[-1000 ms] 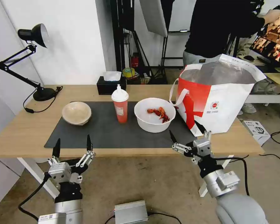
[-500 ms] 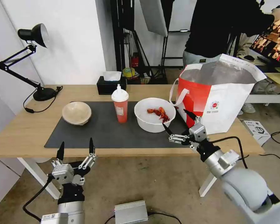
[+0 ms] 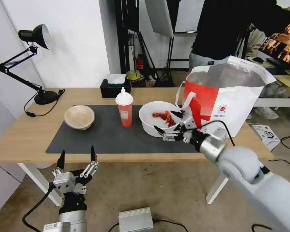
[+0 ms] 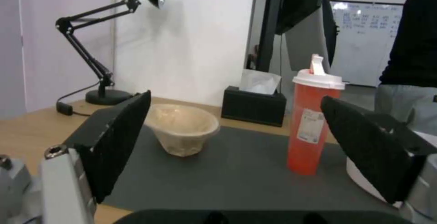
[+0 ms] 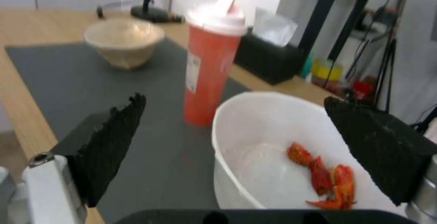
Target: Pick up the trash from the table and place it into the takeout bag.
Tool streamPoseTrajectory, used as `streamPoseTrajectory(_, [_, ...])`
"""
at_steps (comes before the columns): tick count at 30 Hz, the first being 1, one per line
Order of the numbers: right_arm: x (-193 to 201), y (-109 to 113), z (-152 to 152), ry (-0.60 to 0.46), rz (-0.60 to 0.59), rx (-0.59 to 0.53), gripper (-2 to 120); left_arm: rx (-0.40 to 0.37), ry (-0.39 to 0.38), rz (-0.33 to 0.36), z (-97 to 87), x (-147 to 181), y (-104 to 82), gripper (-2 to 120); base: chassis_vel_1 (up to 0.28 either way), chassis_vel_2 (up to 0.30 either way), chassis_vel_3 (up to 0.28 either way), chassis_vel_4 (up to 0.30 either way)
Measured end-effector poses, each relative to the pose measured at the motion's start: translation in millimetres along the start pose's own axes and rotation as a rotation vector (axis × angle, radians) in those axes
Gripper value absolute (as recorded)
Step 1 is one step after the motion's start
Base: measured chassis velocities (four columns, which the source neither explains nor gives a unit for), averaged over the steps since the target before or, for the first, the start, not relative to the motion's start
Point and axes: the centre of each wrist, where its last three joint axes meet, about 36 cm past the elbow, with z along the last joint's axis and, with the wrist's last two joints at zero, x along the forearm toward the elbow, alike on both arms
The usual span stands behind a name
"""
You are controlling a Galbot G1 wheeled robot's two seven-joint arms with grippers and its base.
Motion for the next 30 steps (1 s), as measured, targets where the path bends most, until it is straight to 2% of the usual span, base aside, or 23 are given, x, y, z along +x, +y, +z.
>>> streamPoseTrajectory(7, [-25, -17, -6, 0.082, -0.038, 0.044, 100, 0.000, 0.007, -0.007, 0.1, 2, 0.3, 100, 0.000, 0.000, 0.000, 0.000])
streamPoseTrajectory(10, [-36, -22, -8, 0.107, -0.055, 0.067, 100, 0.020, 0.013, -0.031, -4.4, 2, -2.6, 100, 0.000, 0.000, 0.000, 0.000])
streamPoseTrajectory(16, [-61, -36, -12, 0.204, -0.083, 0.157, 100, 0.020, 0.022, -0.046, -7.3, 2, -4.3, 100, 0.000, 0.000, 0.000, 0.000])
streamPoseTrajectory(30, [-97, -56, -24, 0.304, -0.104, 0.182, 100, 0.013, 0.028, -0.064, -5.6, 3, -3.7, 100, 0.000, 0.000, 0.000, 0.000])
